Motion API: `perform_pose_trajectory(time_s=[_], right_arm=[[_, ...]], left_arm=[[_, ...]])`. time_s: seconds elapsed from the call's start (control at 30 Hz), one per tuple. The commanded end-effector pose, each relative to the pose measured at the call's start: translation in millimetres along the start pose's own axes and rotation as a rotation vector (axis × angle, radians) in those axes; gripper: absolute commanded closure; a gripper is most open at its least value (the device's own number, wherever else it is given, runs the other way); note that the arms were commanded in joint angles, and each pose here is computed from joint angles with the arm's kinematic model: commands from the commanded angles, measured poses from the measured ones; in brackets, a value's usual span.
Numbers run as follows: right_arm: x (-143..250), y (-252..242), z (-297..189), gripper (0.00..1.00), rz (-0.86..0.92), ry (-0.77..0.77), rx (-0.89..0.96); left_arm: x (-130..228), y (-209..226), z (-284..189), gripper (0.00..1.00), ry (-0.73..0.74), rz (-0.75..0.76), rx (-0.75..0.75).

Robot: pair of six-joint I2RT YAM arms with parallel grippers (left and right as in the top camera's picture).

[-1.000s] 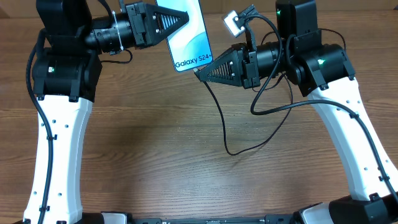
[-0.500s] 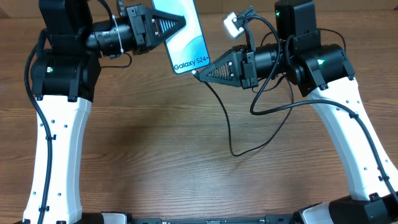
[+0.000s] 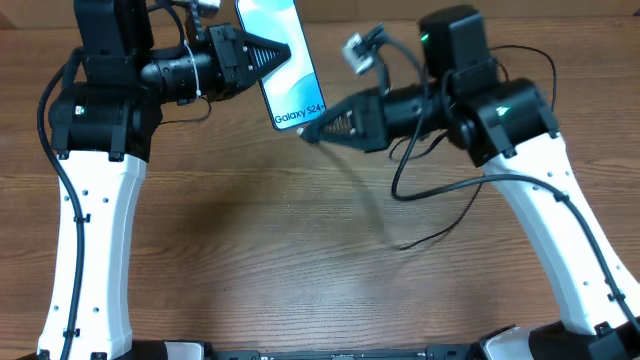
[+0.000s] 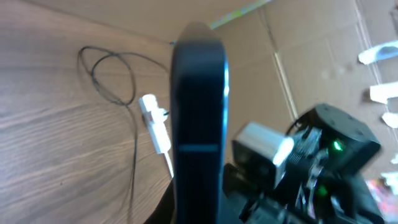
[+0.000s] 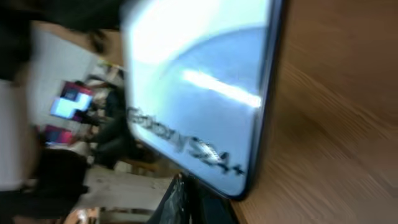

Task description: Plug charger to phone and switch on socket

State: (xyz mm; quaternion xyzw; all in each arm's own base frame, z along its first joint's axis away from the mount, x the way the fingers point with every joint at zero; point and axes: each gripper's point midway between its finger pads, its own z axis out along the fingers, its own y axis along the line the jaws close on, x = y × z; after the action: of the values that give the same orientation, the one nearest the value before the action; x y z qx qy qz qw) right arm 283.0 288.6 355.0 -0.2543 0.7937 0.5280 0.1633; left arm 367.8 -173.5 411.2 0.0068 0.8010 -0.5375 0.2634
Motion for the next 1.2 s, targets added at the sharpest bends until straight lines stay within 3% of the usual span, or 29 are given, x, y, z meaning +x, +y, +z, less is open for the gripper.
perform_pose_trajectory(time_s=[0.0,0.2,0.4,0.43,0.47,0.5,0.53,0.6,0.7,0.97,1.17], right_arm=[[11.5,-41.9,-0.8,0.96,-0.011,0.019,0.272],[77.7,-117.2,-17.1,0.96,0.12,0.215,0.624],[120.8,-158.7,-1.2,0.96,0.191,0.297,0.652],[123.8,-163.7,3.1,0.82,0.19,0.294,0.643],[125.7,-167.8,8.8,0.53,0.186,0.287,0.624],[126.1,-169.6,14.6,0.42,0.181,0.276,0.598],[124.7,-170.2,19.4,0.36,0.174,0.263,0.574],[114.9,-166.9,28.4,0.35,0.146,0.226,0.519],[102.9,-169.1,28.6,0.36,0.158,0.2,0.539],[76.1,-179.8,62.9,0.24,0.055,0.24,0.659],[103.8,-192.3,115.9,0.2,-0.091,0.38,0.738]], left_arm=[[-2.7,15.2,-2.7,0.96,-0.06,0.031,-0.138],[-2.9,98.7,-31.9,0.96,-0.166,-0.065,-0.602],[4.0,159.3,-61.3,0.96,-0.184,-0.117,-0.952],[6.8,168.0,-63.7,0.96,-0.17,-0.129,-0.991],[10.2,176.2,-65.2,0.96,-0.152,-0.144,-1.022],[13.5,184.3,-66.8,0.96,-0.133,-0.161,-1.05],[17.2,193.7,-68.0,0.96,-0.109,-0.184,-1.075],[23.4,209.8,-72.1,0.96,-0.061,-0.22,-1.11],[25.1,219.5,-79.0,0.96,-0.023,-0.242,-1.096],[-2.0,210.8,-106.2,0.95,-0.064,-0.303,-0.721],[-5.2,220.9,-146.4,0.96,-0.128,-0.387,-0.679]])
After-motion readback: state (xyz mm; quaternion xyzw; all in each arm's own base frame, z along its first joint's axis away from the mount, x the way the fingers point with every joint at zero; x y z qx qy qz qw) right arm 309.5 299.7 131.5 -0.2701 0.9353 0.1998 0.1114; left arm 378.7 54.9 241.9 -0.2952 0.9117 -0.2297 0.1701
